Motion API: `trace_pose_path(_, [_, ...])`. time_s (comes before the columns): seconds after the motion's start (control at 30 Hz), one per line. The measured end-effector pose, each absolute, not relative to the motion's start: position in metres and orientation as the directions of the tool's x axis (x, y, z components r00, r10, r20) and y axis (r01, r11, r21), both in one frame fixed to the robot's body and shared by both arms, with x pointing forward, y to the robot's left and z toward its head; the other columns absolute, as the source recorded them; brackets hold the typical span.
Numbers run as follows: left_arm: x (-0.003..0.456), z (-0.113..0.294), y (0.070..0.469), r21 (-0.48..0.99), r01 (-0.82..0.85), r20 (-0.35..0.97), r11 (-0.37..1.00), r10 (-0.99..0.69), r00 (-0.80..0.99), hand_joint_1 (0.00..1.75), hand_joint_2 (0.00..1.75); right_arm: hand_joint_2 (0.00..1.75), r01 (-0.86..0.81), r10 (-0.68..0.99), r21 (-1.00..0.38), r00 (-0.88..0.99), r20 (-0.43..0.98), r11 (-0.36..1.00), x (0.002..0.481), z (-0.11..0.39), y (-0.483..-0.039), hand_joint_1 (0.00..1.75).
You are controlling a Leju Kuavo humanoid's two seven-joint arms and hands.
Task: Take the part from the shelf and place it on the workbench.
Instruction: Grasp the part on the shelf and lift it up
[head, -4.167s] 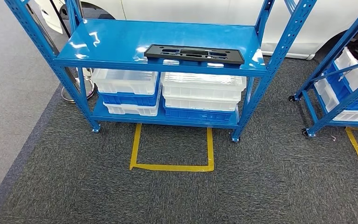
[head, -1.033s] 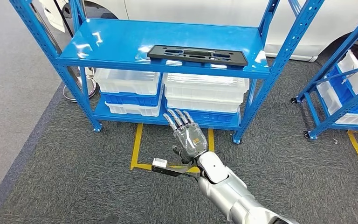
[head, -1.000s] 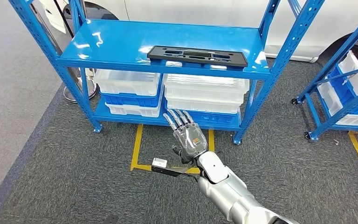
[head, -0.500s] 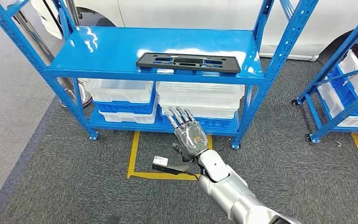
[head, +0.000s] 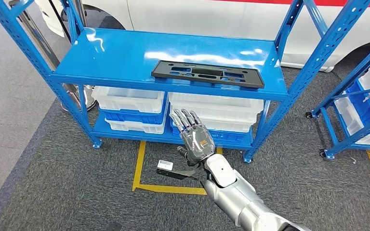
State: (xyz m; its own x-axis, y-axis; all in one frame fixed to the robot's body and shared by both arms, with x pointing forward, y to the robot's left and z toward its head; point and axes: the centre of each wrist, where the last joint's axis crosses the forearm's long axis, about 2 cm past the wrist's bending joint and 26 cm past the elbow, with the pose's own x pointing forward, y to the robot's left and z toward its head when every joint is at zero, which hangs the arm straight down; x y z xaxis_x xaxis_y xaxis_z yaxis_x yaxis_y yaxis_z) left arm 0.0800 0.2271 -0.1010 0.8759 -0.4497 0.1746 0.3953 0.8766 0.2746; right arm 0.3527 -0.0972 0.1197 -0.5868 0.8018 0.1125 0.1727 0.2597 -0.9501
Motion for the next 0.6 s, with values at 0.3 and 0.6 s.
trace_pose_path(0.3, [0.0804,-0.101,0.2278,0.279,0.395,0.171,0.875,-0.45,0.876,0.0,0.0,1.75,0.175,0.811,-0.949,-0.572,0.118,0.261,0.354,0.1195,-0.1006,0.0])
trace_pose_path(0.6, [0.079,-0.1016,0.2302,0.283,0.399,0.166,0.872,-0.454,0.875,0.0,0.0,1.75,0.17,0.819,-0.95,-0.56,0.124,0.26,0.3518,0.116,-0.1027,0.0])
